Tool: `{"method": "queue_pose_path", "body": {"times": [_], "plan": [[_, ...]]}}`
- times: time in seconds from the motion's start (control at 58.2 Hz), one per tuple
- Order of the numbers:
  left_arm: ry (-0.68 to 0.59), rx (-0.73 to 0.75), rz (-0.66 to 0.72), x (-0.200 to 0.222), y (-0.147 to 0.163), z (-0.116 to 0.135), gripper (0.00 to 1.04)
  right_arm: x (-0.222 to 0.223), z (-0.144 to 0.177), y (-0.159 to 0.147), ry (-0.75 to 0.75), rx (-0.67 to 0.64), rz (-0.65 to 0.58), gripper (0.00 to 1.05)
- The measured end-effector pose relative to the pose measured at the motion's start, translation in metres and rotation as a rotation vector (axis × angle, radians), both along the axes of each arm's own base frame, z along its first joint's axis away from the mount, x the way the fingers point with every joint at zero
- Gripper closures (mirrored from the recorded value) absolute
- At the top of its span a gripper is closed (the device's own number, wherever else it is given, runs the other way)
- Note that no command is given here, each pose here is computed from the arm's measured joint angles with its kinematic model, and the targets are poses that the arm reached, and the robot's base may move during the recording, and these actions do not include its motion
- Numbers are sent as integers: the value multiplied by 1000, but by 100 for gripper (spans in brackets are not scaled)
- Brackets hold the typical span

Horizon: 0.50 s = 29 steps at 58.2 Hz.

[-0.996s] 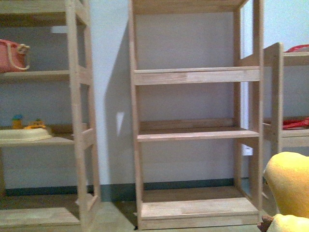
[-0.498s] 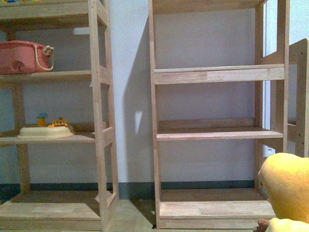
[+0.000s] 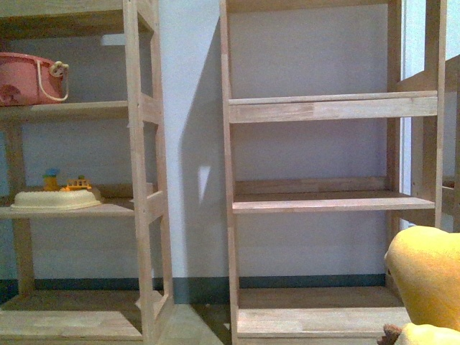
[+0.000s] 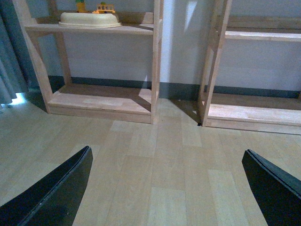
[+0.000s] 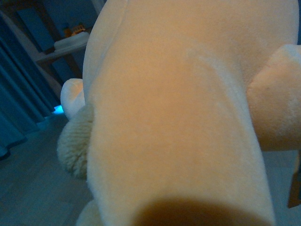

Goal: Put away toys

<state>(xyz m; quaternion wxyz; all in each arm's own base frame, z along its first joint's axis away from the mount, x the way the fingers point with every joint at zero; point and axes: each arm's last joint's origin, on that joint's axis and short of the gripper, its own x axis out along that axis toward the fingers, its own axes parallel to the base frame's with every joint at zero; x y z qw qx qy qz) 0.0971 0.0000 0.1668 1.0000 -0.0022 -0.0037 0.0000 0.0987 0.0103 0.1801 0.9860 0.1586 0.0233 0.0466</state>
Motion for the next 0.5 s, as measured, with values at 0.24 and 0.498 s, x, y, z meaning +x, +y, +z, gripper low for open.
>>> {"method": "queue_pose_path", "body": {"times": [0.24, 0.498], "plan": [[0, 0, 0, 0, 0, 0, 6, 0, 0, 0, 0, 0, 0, 86], [0, 0, 0, 0, 0, 0, 6, 0, 0, 0, 0, 0, 1, 86]]}}
